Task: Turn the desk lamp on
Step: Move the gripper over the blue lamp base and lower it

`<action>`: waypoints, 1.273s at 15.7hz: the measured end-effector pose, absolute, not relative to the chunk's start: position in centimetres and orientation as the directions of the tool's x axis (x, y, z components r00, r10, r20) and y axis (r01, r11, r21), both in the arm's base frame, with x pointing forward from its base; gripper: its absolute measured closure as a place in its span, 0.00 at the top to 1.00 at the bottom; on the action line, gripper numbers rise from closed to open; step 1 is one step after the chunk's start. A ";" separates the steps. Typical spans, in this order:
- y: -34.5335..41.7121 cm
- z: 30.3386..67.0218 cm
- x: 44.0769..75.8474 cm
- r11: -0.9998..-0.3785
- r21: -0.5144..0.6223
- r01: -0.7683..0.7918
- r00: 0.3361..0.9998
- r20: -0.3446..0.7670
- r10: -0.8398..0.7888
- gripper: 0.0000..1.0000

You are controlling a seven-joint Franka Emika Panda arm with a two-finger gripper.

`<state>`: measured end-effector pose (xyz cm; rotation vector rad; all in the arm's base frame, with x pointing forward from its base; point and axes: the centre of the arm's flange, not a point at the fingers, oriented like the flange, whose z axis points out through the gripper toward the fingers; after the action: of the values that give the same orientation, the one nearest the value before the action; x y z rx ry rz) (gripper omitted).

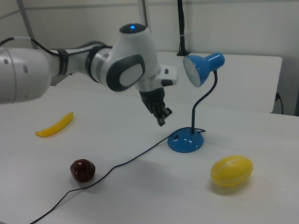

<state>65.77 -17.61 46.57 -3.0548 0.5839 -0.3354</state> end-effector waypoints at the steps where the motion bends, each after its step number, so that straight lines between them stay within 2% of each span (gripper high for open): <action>1: -18.0 45.7 66.3 -0.926 -0.053 -0.373 0.898 0.232 -0.374 0.01; 5: -18.7 42.1 68.7 -0.888 -0.077 -0.453 0.824 0.343 -0.450 0.01; 8: -19.0 40.4 69.5 -0.876 -0.087 -0.474 0.797 0.381 -0.469 0.01; 14: -18.8 39.3 69.7 -0.870 -0.090 -0.485 0.793 0.375 -0.480 0.01; 20: -17.2 35.0 70.6 -0.858 -0.087 -0.506 0.797 0.333 -0.504 0.01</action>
<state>70.55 -17.15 34.97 -2.9837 0.8377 -0.5494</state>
